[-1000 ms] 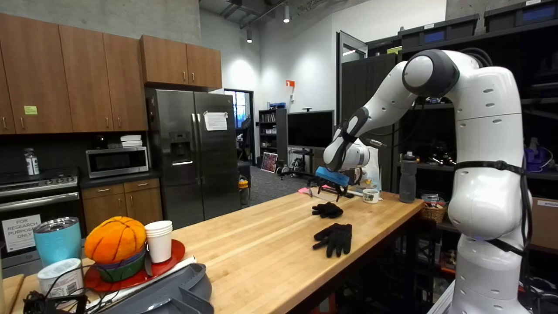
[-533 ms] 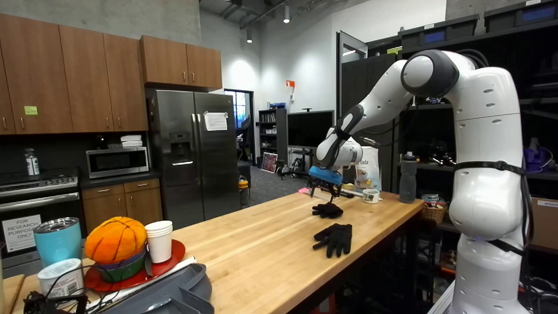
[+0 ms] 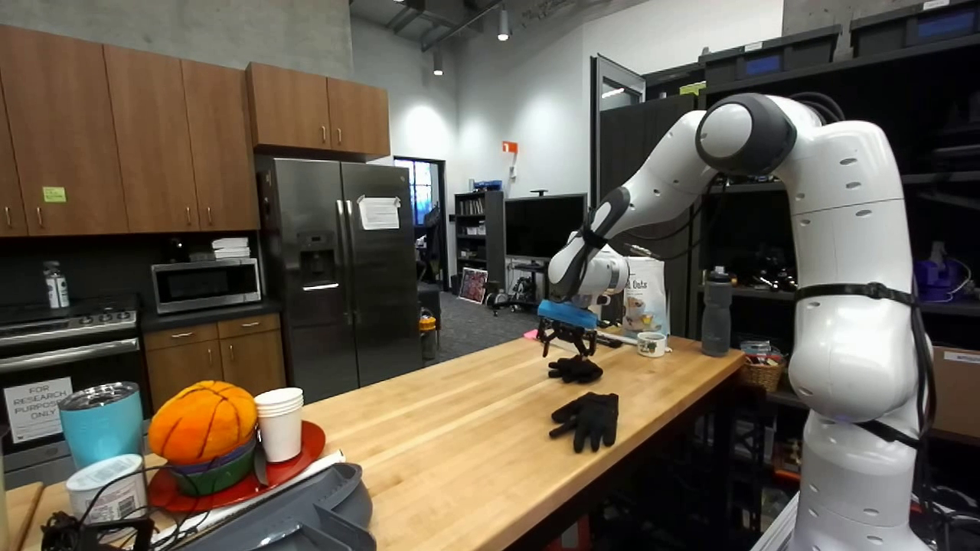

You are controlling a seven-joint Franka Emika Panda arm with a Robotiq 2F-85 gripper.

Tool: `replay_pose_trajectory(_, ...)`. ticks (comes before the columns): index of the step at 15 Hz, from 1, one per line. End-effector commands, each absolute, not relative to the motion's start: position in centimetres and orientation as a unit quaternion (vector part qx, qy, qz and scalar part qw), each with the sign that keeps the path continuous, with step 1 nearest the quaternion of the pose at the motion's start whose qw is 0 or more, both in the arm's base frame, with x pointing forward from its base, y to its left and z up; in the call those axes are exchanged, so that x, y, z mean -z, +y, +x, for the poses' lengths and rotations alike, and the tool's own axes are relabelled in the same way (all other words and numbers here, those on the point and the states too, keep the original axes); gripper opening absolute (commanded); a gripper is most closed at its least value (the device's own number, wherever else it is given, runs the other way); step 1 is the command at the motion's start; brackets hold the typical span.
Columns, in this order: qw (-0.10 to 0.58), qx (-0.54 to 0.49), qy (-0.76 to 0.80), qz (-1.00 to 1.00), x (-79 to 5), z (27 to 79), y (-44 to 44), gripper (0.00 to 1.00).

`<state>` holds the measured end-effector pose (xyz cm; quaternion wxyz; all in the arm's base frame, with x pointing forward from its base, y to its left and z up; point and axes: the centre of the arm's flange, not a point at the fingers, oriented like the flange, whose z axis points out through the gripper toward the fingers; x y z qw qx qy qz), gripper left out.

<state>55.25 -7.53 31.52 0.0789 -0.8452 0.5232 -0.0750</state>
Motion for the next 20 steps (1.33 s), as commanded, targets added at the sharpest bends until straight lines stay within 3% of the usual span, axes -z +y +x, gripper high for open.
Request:
replay_pose_trajectory(1,0.09,0.056,0.497,-0.861,-30.8,55.6,-7.6,1.0)
replay_pose_trajectory(7,0.12,0.02,0.329,-0.937,-30.4,54.8,-6.1,1.0)
replay_pose_trajectory(12,0.101,-0.068,0.214,-0.969,-31.5,53.6,-7.4,1.0)
replay_pose_trajectory(16,0.03,-0.138,0.2,-0.969,-33.7,51.8,-9.9,1.0)
replay_pose_trajectory(20,-0.084,-0.101,0.248,-0.96,-36.9,50.9,-10.4,1.0)
